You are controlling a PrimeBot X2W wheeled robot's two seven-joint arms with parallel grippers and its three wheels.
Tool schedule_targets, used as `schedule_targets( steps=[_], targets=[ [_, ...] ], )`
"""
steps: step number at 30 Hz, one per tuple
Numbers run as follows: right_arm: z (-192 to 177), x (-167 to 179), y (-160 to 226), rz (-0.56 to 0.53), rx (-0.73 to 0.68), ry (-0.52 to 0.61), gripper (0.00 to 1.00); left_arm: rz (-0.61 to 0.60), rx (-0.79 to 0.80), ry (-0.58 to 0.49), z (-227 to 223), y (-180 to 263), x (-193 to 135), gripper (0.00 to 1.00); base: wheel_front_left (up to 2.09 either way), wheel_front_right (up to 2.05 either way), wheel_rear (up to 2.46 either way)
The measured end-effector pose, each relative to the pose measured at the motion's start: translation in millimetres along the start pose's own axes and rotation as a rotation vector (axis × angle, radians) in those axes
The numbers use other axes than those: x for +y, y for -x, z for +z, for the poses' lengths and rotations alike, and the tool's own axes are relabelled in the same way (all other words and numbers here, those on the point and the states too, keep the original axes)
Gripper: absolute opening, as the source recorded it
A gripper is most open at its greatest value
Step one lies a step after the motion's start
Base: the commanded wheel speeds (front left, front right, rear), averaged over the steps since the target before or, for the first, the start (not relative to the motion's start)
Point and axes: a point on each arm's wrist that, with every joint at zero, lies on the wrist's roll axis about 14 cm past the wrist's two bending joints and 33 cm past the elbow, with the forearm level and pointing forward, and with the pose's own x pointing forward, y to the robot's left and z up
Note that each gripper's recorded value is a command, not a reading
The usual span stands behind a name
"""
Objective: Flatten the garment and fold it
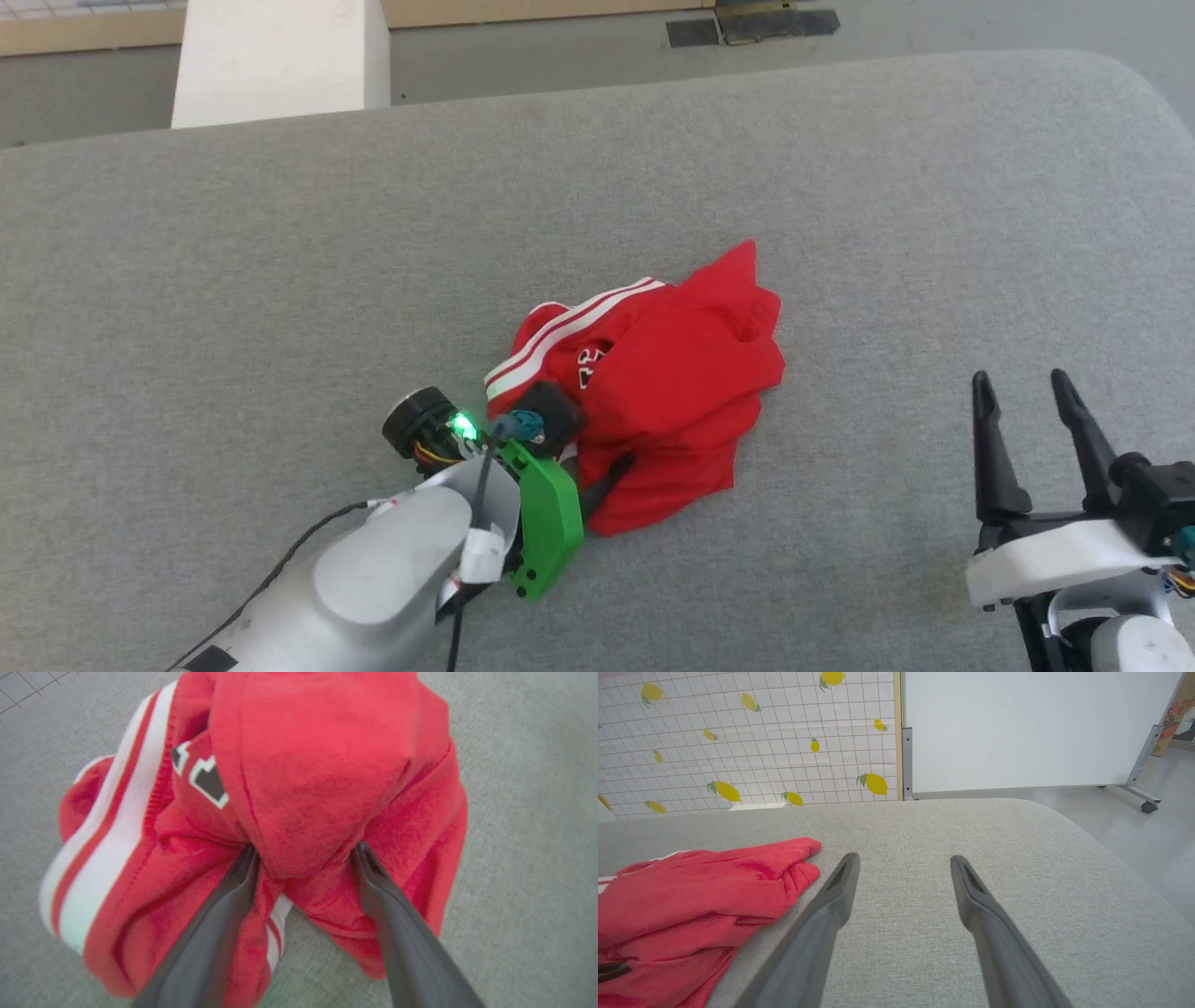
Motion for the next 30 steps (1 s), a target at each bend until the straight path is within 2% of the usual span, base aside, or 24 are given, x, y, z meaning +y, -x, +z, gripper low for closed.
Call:
schedule_targets(
  steps=[4, 9, 15, 17, 22, 30],
  targets=[
    [2, 7, 1, 0.022, -0.006, 0.003, 1.00, 0.048, -0.117, 0.032, 23, 7, 10, 1.00, 0.00, 0.00, 0.00],
    [9, 10, 6, 0.036, -0.028, 0.005, 1.00, 0.195, -0.301, 0.069, 59, 36, 35, 1.00, 0.00, 0.00, 0.00],
    [16, 29, 17, 0.100, -0.051, -0.005, 1.00, 0.468, -0.470, 0.129, 77, 116, 72, 1.00, 0.00, 0.00, 0.00],
    [19, 38, 20, 0.128, -0.060, -0.010, 1.00, 0.550, -0.507, 0.151, 75, 143, 75, 1.00, 0.00, 0.00, 0.00],
    [24, 58, 28, 0.193, -0.080, -0.022, 1.00, 0.726, -0.627, 0.203, 70, 204, 63, 1.00, 0.00, 0.00, 0.00],
    [33, 81, 40, 0.270, -0.124, -0.037, 1.00, 0.898, -0.680, 0.324, 31, 245, 24, 1.00, 0.00, 0.00, 0.00]
  ],
)
